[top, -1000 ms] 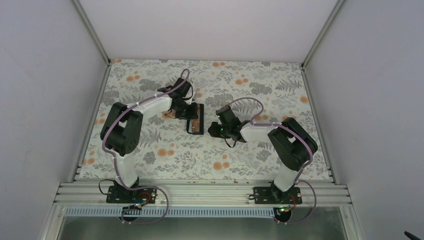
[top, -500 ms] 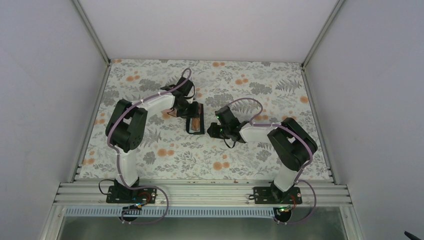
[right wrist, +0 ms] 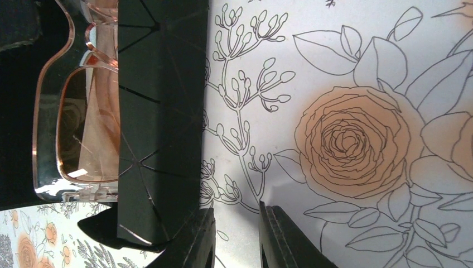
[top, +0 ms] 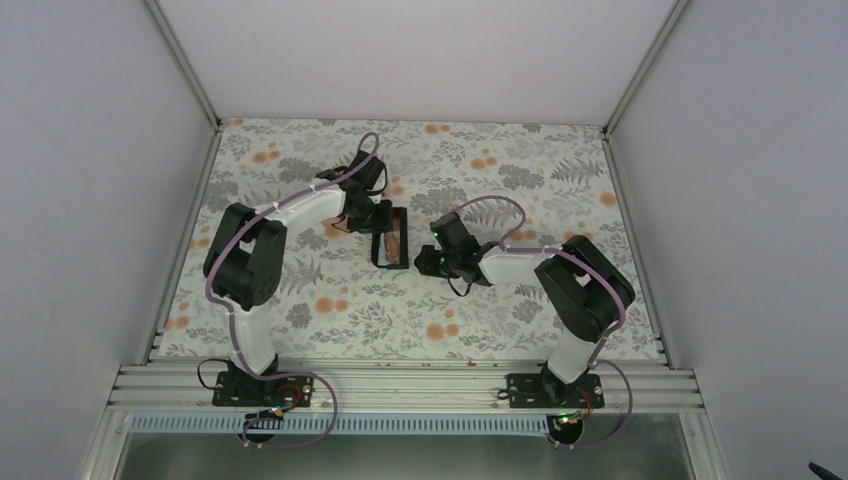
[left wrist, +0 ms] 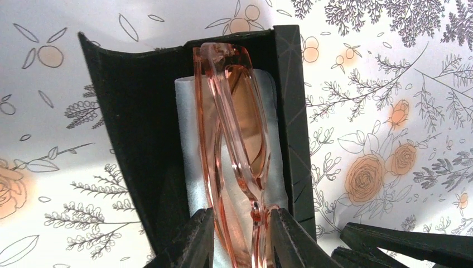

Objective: Organize the sunglasses
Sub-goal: Place the sunglasses in the sunglasses case.

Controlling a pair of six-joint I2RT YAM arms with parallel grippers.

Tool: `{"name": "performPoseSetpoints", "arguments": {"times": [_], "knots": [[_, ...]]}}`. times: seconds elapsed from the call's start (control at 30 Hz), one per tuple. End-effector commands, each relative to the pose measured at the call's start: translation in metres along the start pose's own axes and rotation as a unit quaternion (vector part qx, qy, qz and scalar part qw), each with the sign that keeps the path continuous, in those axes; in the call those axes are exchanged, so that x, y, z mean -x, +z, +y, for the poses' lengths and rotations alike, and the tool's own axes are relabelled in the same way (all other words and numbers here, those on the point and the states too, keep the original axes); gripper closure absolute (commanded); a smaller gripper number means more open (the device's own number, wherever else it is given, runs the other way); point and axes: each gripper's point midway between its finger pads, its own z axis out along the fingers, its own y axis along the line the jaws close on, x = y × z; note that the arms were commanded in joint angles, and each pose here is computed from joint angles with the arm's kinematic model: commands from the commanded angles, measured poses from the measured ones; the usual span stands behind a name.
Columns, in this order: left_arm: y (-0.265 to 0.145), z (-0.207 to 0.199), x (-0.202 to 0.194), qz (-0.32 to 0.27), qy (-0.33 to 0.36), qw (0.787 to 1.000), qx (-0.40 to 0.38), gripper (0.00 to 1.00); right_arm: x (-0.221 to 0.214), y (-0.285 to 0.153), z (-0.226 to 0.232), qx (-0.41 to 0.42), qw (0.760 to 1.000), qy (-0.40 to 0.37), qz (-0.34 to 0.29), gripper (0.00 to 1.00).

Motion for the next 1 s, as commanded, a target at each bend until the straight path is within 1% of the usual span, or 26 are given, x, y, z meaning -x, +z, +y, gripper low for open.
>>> {"name": "performPoseSetpoints", "arguments": {"times": [0.0, 0.17, 0.33, 0.5, 0.6, 0.8, 0.97], "knots": [[-0.013, 0.005, 0.001, -0.012, -0.003, 1.000, 0.020, 0.73, -0.013, 0.007, -0.006, -0.011, 1.000, 0.001, 0.017, 0.76], [-0.010, 0.004, -0.002, -0.007, 0.005, 1.000, 0.026, 0.78, -0.014, 0.009, -0.006, -0.011, 1.000, 0.000, 0.019, 0.76], [-0.001, -0.003, -0.009, 0.005, 0.016, 1.000, 0.016, 0.79, -0.015, 0.010, -0.006, -0.010, 1.000, -0.001, 0.020, 0.77], [0.003, -0.001, -0.013, 0.011, 0.017, 1.000, 0.019, 0.91, -0.016, 0.010, -0.006, -0.011, 1.000, -0.001, 0.021, 0.77], [0.006, 0.002, -0.017, 0.015, 0.017, 0.999, 0.025, 0.95, -0.015, 0.010, -0.005, -0.009, 1.000, -0.001, 0.021, 0.77], [0.012, 0.012, -0.026, 0.024, 0.016, 0.999, 0.046, 0.98, -0.015, 0.010, -0.003, -0.008, 1.000, 0.000, 0.021, 0.77], [0.018, 0.013, -0.031, 0.034, 0.020, 0.998, 0.045, 0.98, -0.014, 0.010, -0.002, -0.007, 1.000, 0.000, 0.020, 0.77]]}}
